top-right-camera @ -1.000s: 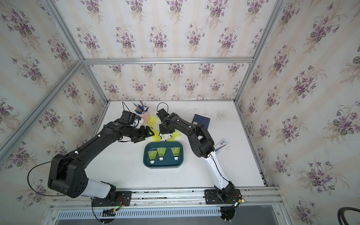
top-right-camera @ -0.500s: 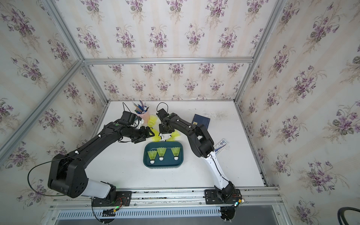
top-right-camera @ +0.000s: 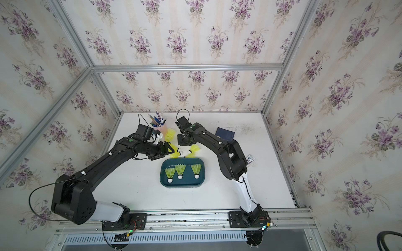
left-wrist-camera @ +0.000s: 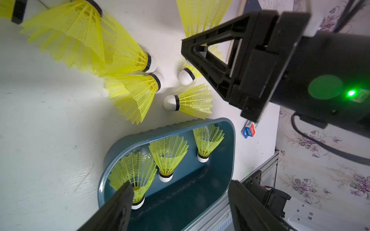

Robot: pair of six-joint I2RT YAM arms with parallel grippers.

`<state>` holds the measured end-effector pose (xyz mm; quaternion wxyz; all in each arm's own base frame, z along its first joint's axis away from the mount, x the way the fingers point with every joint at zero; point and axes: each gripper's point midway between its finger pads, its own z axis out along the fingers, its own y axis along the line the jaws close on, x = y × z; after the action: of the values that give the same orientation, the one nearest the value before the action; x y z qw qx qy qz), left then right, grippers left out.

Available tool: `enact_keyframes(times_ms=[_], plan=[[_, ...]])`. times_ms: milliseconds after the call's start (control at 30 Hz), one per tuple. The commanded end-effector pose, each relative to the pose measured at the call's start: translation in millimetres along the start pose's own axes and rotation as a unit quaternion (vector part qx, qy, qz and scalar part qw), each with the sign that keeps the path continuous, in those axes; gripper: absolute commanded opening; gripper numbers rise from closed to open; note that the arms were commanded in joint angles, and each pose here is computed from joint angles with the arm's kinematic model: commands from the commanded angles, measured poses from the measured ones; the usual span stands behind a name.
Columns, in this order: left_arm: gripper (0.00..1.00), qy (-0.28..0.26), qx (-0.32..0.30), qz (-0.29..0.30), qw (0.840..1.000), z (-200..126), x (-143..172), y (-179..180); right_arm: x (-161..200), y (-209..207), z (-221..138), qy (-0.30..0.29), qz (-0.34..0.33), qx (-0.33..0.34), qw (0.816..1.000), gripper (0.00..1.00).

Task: Put the shuttlecocks into the storage box
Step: Pick up the shuttlecock at the center of the board, then place the shuttlecock in the storage box.

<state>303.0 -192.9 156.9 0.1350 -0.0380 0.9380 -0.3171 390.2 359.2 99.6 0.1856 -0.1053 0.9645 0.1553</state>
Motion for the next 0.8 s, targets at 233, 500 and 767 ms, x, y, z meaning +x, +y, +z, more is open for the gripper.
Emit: enact_keyframes(times_ms=[233, 500, 767], plan=[[0.78, 0.006, 0.007, 0.052, 0.999, -20, 30, -19, 39, 12, -58, 0.004, 0.009, -0.019, 1.0, 0.23], [0.78, 0.024, 0.0, 0.075, 0.997, -25, 66, -21, 96, 18, -89, 0.029, 0.006, -0.027, 0.999, 0.23], [0.78, 0.04, -0.006, 0.093, 0.995, -19, 101, -20, 157, 17, -101, 0.064, 0.005, -0.031, 0.997, 0.23]])
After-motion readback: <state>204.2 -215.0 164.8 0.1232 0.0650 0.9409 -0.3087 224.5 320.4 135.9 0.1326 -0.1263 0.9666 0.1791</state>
